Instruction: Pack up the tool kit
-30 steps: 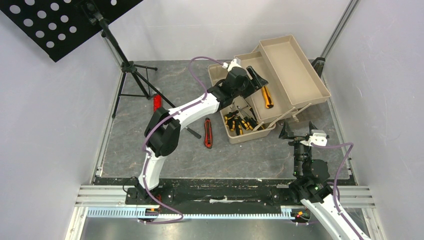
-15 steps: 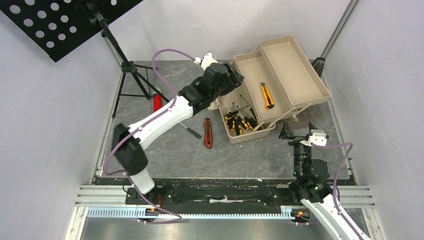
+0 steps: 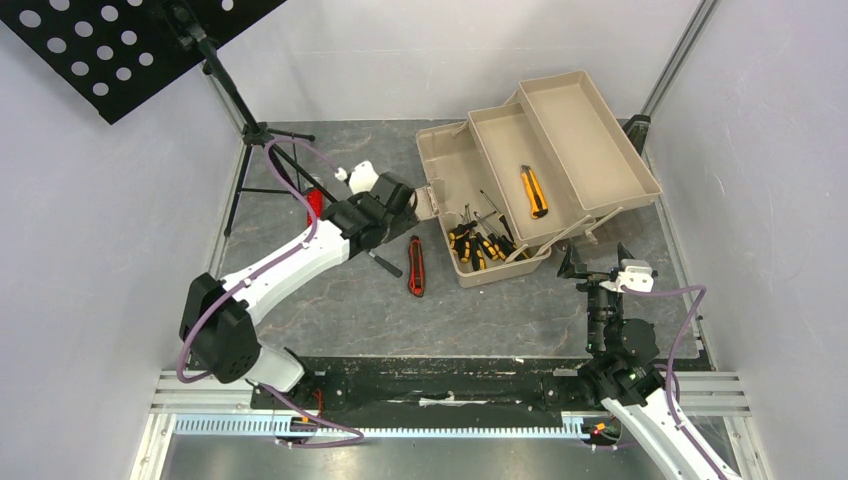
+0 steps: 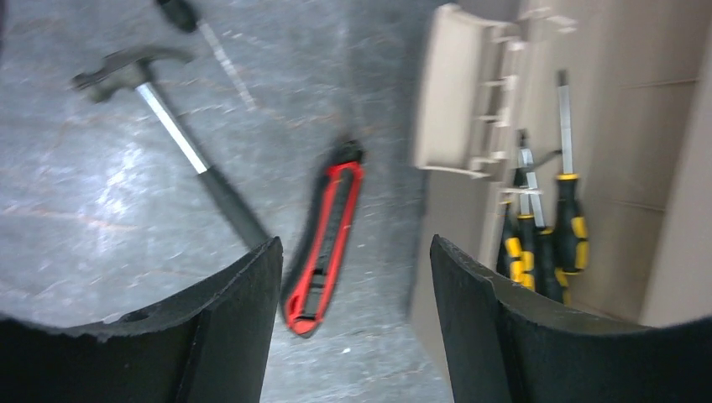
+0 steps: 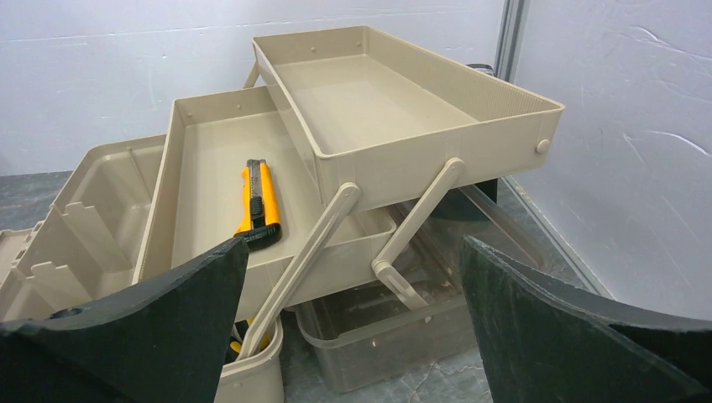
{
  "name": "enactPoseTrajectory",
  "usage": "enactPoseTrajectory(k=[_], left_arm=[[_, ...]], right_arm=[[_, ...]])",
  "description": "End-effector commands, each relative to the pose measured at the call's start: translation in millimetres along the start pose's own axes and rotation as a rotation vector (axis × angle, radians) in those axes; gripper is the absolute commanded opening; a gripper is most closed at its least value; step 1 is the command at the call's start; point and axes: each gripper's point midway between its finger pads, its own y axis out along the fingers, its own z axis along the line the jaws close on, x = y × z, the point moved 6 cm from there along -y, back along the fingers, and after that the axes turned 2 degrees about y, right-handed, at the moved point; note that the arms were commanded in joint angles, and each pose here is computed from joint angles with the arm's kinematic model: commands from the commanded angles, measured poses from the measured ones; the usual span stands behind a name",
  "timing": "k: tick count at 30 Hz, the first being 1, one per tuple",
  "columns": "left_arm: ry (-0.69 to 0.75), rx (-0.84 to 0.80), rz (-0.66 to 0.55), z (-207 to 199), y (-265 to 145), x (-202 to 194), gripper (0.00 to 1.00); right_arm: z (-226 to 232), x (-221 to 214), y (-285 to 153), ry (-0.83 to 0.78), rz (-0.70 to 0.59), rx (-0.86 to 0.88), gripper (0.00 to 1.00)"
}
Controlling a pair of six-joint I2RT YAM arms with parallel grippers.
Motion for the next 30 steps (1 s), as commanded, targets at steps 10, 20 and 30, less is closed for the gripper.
enactPoseTrajectory(k=[10, 20, 30], left_arm=[[0.136, 0.1, 0.259, 22, 33, -58, 0.68], [0.283, 0.123, 0.352, 12, 67, -91, 0.67], [0.296, 0.184, 0.417, 32, 87, -118, 0.62]], right_arm=[[-5, 17, -3, 0.072, -0.088, -0.019, 0.98], [-6, 18, -3, 0.069, -0.089, -0.026, 0.98], [-6, 18, -3, 0.067, -0.087, -0.028, 0.98]])
